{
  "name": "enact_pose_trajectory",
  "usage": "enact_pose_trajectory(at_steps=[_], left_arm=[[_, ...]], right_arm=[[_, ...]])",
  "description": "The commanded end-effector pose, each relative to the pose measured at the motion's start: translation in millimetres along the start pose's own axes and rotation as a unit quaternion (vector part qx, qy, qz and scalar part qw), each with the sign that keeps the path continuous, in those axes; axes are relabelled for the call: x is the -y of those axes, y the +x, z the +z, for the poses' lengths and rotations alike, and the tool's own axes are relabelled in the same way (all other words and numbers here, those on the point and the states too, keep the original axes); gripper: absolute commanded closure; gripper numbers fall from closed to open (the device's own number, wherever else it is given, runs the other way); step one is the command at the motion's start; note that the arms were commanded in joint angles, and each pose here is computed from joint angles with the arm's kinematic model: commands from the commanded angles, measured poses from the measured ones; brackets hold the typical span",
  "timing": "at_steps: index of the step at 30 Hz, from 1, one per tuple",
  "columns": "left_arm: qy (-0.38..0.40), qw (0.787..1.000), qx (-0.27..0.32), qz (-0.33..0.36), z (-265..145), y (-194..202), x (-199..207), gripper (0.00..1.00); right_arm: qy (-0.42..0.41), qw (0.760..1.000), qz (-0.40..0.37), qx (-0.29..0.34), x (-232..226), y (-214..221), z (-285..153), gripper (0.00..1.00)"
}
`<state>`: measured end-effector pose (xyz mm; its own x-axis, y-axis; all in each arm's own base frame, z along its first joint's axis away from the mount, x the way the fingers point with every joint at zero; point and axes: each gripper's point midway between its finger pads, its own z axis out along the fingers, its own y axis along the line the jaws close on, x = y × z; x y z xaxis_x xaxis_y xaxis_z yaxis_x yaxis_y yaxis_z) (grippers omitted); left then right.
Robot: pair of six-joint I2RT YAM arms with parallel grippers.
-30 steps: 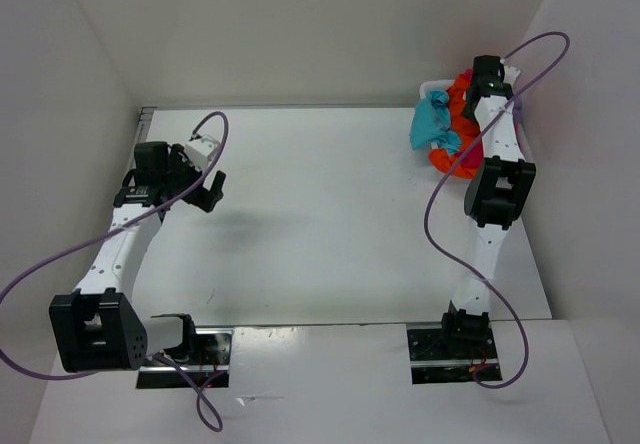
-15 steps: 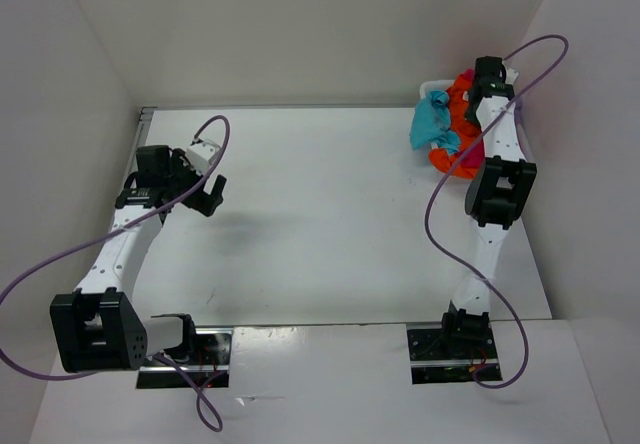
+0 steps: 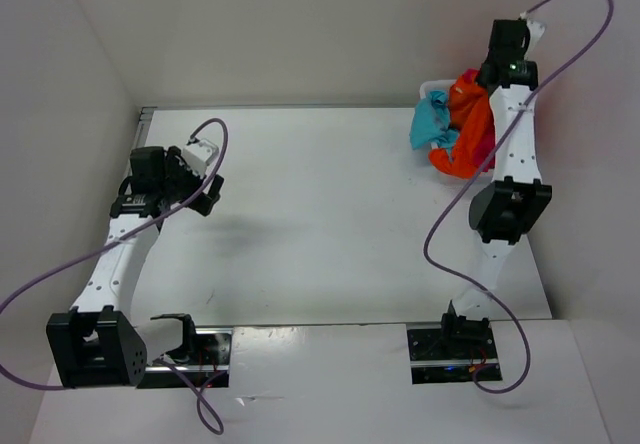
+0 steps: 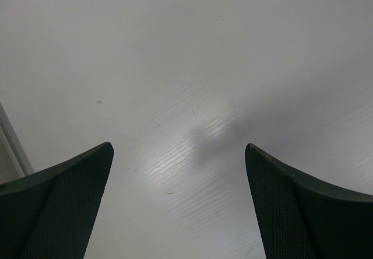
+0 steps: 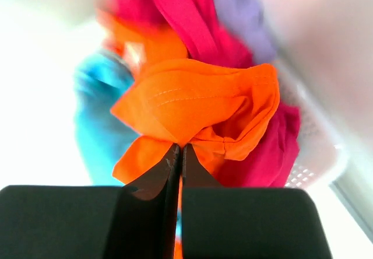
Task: Fold and stack the t-shirts
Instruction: Grab crumpled tshirt from bin with the right arm, then move the tshirt to the center of the board
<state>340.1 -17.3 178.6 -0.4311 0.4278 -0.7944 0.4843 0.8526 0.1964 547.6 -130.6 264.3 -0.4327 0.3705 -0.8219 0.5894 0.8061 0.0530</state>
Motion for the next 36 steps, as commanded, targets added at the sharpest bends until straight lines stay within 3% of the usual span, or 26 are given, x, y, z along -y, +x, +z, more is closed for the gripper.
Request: enact_pose_trajectory(at_steps=[1,6,14,17,21,24,25,27,30,32,34,36], left_arm=[[-0.02,0.999,0.036,0.005,-9.5,-19.1,-5.3,0.0],[-0.037,0.998,0.048,0.007,-20.3,-26.5,-8.5,0.0],[-0.063,0.996,0.07,-0.008,-37.7,-37.5,-11.1,0.0],[-0.076,0.994,0.073,-0.01,-46.2,-37.3,-11.4,0.0],[-0.101,0.991,0.087,-0.03,-53.3,-43.6,-17.7,0.0],[-0.143,0.983,0.1,-0.053,-65.5,-51.6,-35.2,0.0],[-0.15,0.982,0.098,-0.06,-66.1,-50.5,-37.1,0.0],[-0.178,0.975,0.119,-0.061,-79.3,-64.9,-49.1,0.0],[-0.213,0.965,0.135,-0.066,-92.4,-72.9,-64.1,0.0],[-0.225,0.961,0.151,-0.057,-102.0,-84.9,-71.1,0.0],[-0.224,0.962,0.149,-0.037,-102.3,-88.6,-72.8,0.0],[-0.213,0.965,0.151,-0.017,-100.0,-92.6,-71.2,0.0]], right_arm=[[-0.043,0.977,0.067,0.196,8.5,-128.0,-155.5,1.0],[-0.084,0.945,0.116,0.295,24.7,-178.3,-254.4,1.0],[-0.156,0.928,0.096,0.325,8.8,-179.7,-313.0,1.0],[-0.215,0.902,0.074,0.366,-24.4,-182.1,-376.2,1.0],[-0.339,0.844,0.046,0.414,-65.7,-174.1,-479.5,1.0],[-0.461,0.789,0.017,0.406,-106.9,-142.5,-547.6,1.0],[-0.475,0.786,0.018,0.396,-110.9,-137.5,-551.3,1.0],[-0.479,0.796,0.013,0.369,-126.1,-124.9,-539.9,1.0],[-0.446,0.84,0.012,0.308,-152.2,-95.1,-498.1,1.0],[-0.417,0.868,0.054,0.263,-158.8,-81.8,-470.8,1.0],[-0.392,0.902,0.052,0.171,-186.8,-37.3,-412.1,1.0],[-0.388,0.915,0.029,0.107,-202.2,2.0,-378.6,1.0]])
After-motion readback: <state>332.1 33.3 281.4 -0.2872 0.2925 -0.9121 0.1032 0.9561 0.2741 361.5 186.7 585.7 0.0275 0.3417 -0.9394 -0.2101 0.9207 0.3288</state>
